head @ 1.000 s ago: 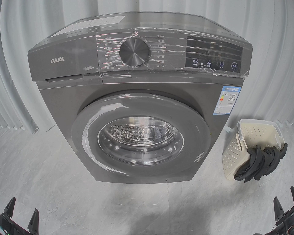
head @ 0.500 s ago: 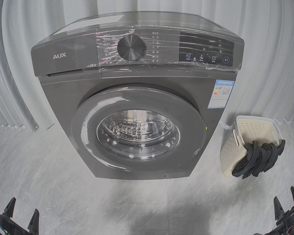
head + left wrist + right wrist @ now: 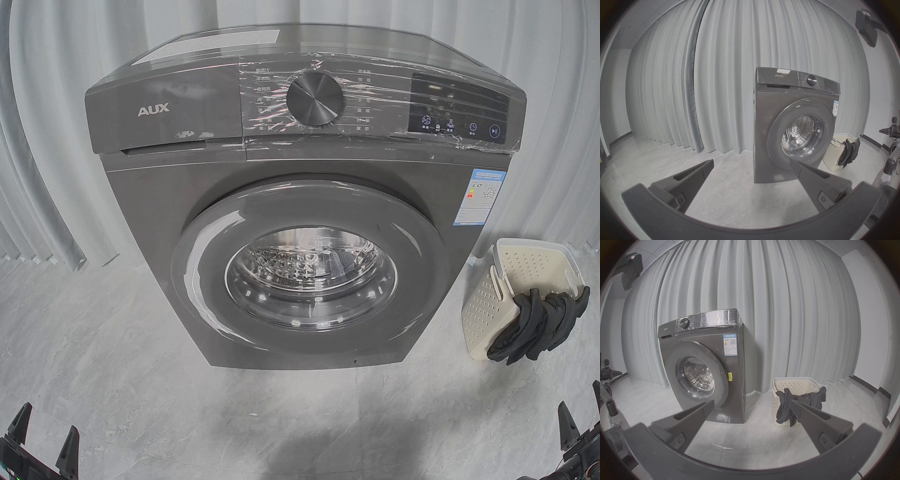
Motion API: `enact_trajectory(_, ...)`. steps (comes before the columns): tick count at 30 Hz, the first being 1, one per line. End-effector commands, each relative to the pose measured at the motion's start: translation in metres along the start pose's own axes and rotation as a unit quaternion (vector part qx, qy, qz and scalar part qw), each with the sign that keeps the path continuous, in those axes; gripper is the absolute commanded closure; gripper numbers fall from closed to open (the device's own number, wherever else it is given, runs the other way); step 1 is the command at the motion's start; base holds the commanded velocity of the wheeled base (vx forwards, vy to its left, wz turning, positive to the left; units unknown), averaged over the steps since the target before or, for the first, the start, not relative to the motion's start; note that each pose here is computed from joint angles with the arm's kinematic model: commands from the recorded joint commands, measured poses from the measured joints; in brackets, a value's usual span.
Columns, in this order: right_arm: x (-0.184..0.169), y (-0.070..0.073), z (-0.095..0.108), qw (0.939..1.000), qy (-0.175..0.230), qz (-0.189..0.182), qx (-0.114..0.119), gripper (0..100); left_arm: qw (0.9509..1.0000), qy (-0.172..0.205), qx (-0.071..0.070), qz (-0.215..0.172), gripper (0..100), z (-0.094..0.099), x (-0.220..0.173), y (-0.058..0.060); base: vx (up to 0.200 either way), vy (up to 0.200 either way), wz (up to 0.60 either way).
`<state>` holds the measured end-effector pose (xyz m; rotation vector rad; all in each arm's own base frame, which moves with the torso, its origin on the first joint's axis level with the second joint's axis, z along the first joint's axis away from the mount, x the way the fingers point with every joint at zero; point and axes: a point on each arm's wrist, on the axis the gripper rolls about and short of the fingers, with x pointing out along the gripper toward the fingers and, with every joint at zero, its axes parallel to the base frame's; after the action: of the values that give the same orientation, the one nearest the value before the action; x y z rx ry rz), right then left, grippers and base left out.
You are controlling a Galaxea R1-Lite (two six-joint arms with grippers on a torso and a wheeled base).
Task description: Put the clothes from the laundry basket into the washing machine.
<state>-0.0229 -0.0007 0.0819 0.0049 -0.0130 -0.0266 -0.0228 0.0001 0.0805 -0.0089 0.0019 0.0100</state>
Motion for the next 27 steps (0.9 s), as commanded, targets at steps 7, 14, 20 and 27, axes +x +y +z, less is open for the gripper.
enact_trajectory(7, 0.0, 0.0, -0.0052, 1.0, 0.0, 0.0, 0.001, 0, 1.0, 0.001, 0.001, 0.0, 0, -0.0048, 0.0001, 0.0, 0.0, 0.0, 0.0)
enact_trajectory(14, 0.0, -0.0001, -0.0052, 1.0, 0.0, -0.001, 0.001, 0, 1.0, 0.002, -0.002, 0.0, 0, -0.0048, 0.0003, 0.0, 0.057, 0.0, 0.0)
enact_trajectory(20, 0.0, 0.0, -0.0053, 1.0, 0.001, -0.001, 0.001, 0, 1.0, 0.001, -0.002, 0.0, 0, -0.0044, 0.0001, 0.0, 0.2, 0.0, 0.0)
enact_trajectory(27, 0.0, 0.0, -0.0052, 1.0, 0.0, 0.001, 0.001, 0, 1.0, 0.001, 0.0, 0.0, 0, -0.0044, 0.0, 0.0, 0.114, 0.0, 0.0)
